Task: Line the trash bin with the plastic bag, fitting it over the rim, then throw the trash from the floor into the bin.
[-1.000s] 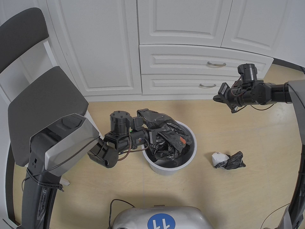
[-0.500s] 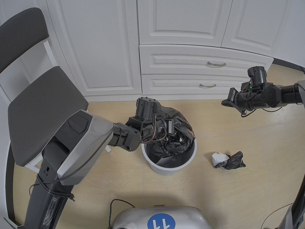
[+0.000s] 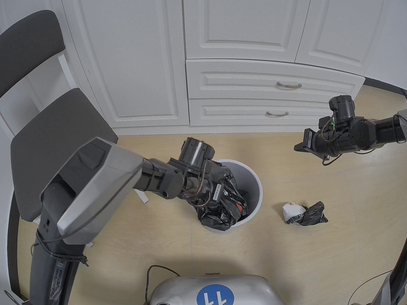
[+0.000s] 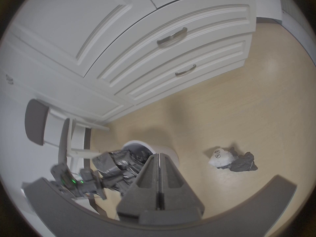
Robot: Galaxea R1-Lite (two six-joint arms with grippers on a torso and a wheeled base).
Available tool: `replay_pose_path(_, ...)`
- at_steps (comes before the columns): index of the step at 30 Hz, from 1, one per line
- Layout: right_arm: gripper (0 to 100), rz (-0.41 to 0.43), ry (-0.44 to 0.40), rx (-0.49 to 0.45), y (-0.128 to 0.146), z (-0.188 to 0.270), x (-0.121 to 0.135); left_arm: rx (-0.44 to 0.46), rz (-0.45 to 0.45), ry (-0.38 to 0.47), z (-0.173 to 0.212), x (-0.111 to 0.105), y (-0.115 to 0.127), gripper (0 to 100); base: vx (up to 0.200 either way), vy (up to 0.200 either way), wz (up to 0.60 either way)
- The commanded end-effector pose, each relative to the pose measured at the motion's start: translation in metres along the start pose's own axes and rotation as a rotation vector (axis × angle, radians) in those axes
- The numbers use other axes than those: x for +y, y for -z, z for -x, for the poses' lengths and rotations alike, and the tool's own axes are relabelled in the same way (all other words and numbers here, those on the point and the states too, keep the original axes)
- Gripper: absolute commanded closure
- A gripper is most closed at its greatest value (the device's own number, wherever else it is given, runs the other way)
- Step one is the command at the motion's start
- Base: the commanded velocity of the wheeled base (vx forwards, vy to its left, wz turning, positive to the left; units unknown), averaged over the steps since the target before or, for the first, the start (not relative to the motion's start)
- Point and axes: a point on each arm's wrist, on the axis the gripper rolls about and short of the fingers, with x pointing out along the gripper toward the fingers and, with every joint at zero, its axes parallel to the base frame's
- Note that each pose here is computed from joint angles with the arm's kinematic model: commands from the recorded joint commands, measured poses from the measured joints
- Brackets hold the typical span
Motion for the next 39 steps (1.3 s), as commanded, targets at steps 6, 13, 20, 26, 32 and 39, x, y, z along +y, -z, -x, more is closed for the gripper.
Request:
replay_pose_path(6, 100, 0.072, -0.003, 0.093, 0.029, -0.011, 0.010, -0.017, -0.130, -0.014, -0.002, 0.001, -0.014, 100, 0.000, 0.000, 0.00)
replay_pose_path(13, 100, 0.191, -0.011, 0.122, 0.050, -0.005, 0.008, 0.012, -0.146, -0.018, -0.026, -0.023, -0.014, 100, 0.000, 0.000, 0.00)
replay_pose_path(20, 100, 0.315, -0.063, 0.137, 0.080, -0.006, 0.025, 0.043, -0.144, -0.020, -0.029, -0.023, -0.008, 100, 0.000, -0.171, 0.00)
replay_pose_path(26, 100, 0.345, -0.052, 0.128, 0.092, -0.009, 0.033, 0.049, -0.146, -0.019, -0.030, -0.024, -0.007, 100, 0.000, -0.100, 0.00)
replay_pose_path(32, 100, 0.360, -0.055, 0.121, 0.091, -0.006, 0.034, 0.035, -0.137, -0.016, -0.023, -0.025, -0.013, 0, 0.000, 0.000, 0.00)
replay_pose_path(39, 100, 0.361, -0.053, 0.098, 0.086, 0.005, 0.032, 0.020, -0.080, -0.024, 0.010, -0.025, -0.022, 0, 0.000, 0.000, 0.00)
